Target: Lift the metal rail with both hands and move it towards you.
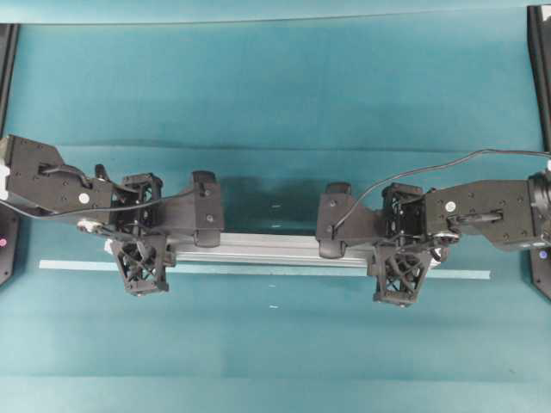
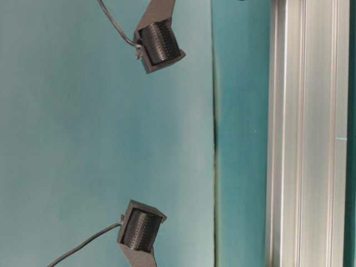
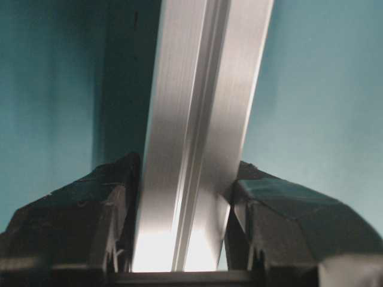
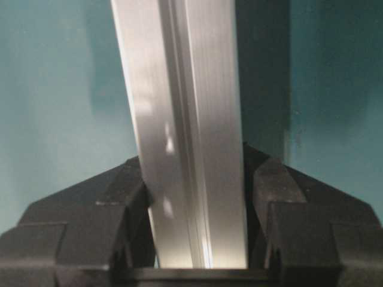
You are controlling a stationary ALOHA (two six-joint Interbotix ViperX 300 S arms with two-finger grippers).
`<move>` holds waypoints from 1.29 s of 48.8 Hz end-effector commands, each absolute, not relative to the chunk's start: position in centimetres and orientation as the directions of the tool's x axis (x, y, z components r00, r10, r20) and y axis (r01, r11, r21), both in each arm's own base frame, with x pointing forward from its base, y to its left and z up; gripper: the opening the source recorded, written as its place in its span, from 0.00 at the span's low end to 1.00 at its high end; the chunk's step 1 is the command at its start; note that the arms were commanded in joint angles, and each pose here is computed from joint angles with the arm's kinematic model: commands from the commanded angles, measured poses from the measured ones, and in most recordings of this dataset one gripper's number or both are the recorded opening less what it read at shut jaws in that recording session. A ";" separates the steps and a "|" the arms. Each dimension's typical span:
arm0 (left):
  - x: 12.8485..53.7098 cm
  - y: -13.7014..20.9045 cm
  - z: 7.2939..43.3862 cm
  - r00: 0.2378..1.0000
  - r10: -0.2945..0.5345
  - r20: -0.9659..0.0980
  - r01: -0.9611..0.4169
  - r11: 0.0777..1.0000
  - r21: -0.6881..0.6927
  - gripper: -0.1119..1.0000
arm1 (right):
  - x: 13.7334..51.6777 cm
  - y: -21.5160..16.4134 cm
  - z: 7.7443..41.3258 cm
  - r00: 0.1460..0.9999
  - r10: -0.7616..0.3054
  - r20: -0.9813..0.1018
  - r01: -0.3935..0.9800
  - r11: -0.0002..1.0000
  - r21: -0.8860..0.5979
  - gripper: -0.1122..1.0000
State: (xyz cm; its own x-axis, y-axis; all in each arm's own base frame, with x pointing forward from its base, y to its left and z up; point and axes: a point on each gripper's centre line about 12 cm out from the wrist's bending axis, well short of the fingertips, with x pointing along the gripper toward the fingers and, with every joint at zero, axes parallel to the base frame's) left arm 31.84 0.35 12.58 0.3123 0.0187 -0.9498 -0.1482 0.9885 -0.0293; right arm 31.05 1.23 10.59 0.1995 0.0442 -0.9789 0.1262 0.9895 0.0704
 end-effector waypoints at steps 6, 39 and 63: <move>32.6 0.6 13.4 0.358 0.019 -0.933 -0.231 0.971 -0.069 0.38 | 31.3 1.6 10.6 0.220 0.049 -0.974 0.121 0.990 0.077 0.47; 32.8 0.5 13.3 0.384 0.016 -0.923 -0.238 0.968 -0.082 0.38 | 31.4 0.6 10.3 0.239 0.030 -0.971 0.135 0.989 0.064 0.46; 32.4 0.2 12.6 0.395 0.012 -0.918 -0.263 0.960 -0.100 0.38 | 31.7 0.5 10.3 0.255 0.028 -0.966 0.141 0.988 0.066 0.46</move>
State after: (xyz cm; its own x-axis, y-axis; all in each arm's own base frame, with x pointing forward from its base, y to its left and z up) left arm 31.79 -0.12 11.76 0.3530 0.0116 -0.9355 -0.1721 0.9837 -0.0527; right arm 31.06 0.70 10.01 0.2222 0.0294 -0.9746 0.1219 0.9909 0.0576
